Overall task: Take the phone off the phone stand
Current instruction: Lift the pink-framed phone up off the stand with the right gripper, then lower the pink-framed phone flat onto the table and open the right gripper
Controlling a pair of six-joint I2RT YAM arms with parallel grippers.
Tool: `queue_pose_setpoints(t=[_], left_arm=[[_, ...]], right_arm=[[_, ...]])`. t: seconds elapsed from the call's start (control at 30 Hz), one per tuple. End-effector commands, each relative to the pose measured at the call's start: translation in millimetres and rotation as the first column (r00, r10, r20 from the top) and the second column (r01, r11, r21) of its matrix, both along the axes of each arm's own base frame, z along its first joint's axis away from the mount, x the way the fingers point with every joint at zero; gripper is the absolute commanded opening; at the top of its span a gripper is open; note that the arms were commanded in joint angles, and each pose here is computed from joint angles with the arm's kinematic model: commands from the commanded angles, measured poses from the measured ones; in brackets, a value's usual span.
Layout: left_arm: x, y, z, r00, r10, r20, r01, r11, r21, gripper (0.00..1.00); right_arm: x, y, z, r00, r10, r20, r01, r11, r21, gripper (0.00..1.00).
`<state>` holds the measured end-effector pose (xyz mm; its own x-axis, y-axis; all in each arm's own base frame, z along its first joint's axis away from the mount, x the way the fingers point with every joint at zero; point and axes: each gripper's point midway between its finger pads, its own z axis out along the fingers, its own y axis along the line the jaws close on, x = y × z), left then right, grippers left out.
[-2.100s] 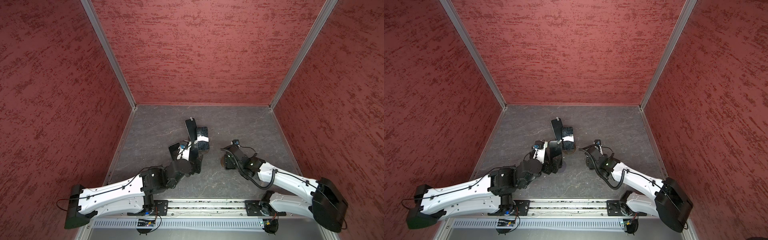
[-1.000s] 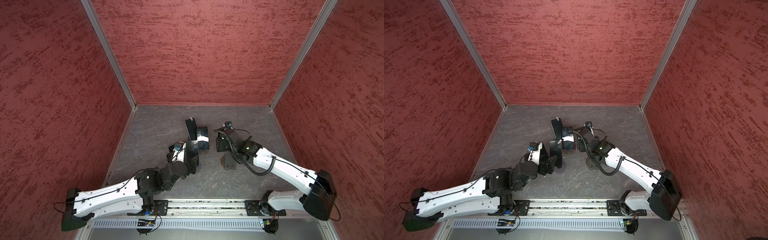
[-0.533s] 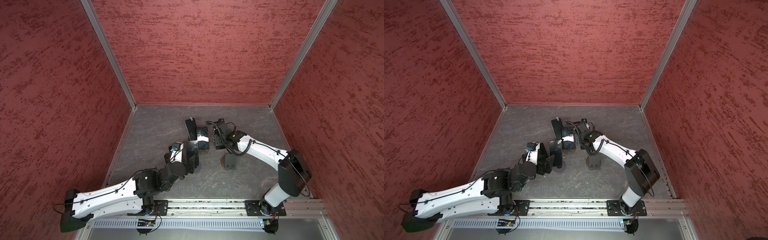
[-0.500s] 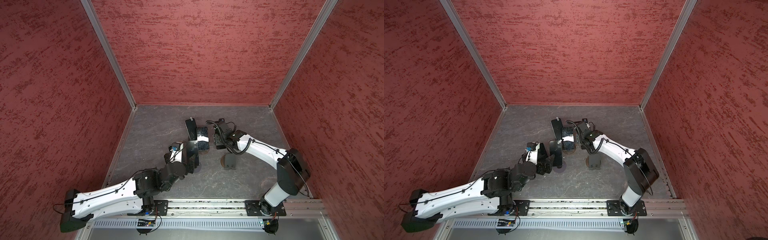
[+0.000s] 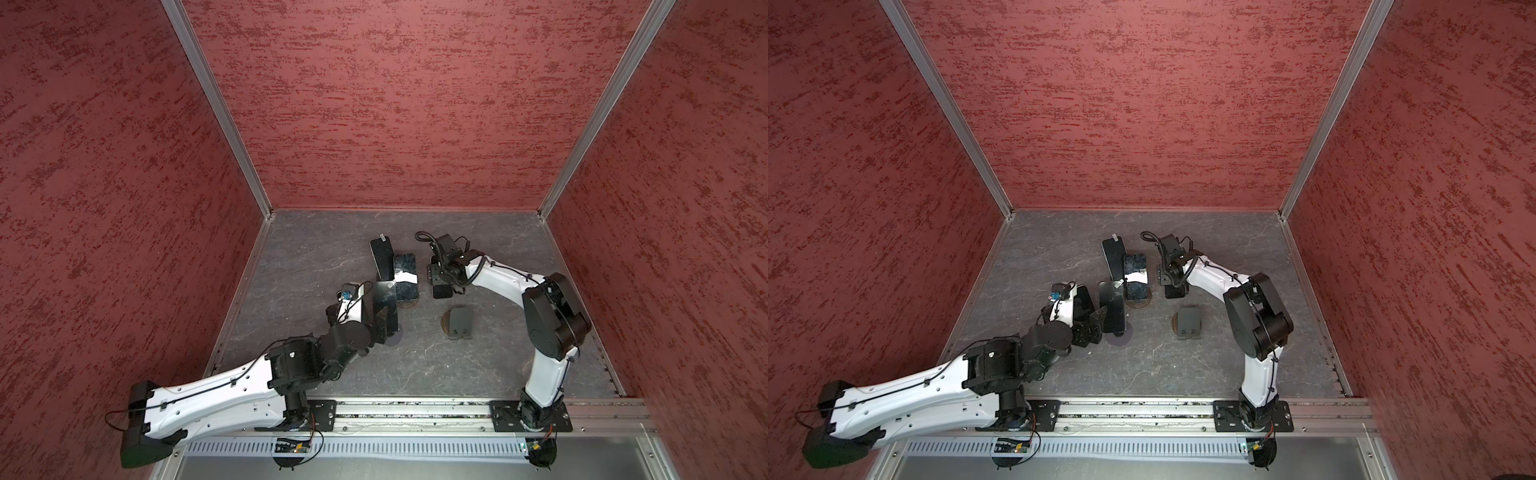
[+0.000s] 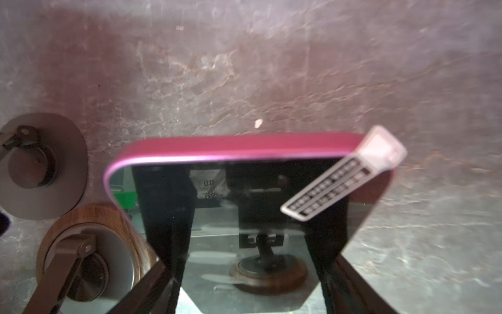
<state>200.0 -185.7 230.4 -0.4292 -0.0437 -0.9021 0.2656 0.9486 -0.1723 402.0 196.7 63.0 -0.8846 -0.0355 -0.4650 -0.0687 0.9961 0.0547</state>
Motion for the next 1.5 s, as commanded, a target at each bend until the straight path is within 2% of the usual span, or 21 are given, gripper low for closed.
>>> queue_pose_setpoints(t=[0.0, 0.37, 1.0, 1.47], left_arm=[[0.6, 5.4, -7.7, 1.000, 0.013, -0.007, -0.012, 1.000, 0.023, 1.00], [-1.9, 6.5, -10.5, 1.000, 0.004, -0.022, -0.004, 1.000, 0.013, 1.00], [-8.2, 20.9, -15.0, 0.999, 0.012, -0.029, -0.013, 1.000, -0.017, 1.00], [-6.8, 22.9, -17.0, 0.999, 0.027, -0.029, -0.026, 1.000, 0.008, 1.00]], right_arm=[[11.7, 5.9, 7.9, 1.000, 0.001, 0.018, -0.002, 0.999, 0.039, 0.52], [12.1, -4.4, -28.1, 0.998, -0.047, -0.041, 0.047, 0.999, 0.002, 0.53], [10.3, -12.9, -52.0, 0.991, -0.112, -0.070, 0.110, 0.994, -0.027, 0.56], [-2.7, -10.5, -58.6, 0.993, -0.045, -0.108, 0.042, 0.999, -0.026, 0.67]])
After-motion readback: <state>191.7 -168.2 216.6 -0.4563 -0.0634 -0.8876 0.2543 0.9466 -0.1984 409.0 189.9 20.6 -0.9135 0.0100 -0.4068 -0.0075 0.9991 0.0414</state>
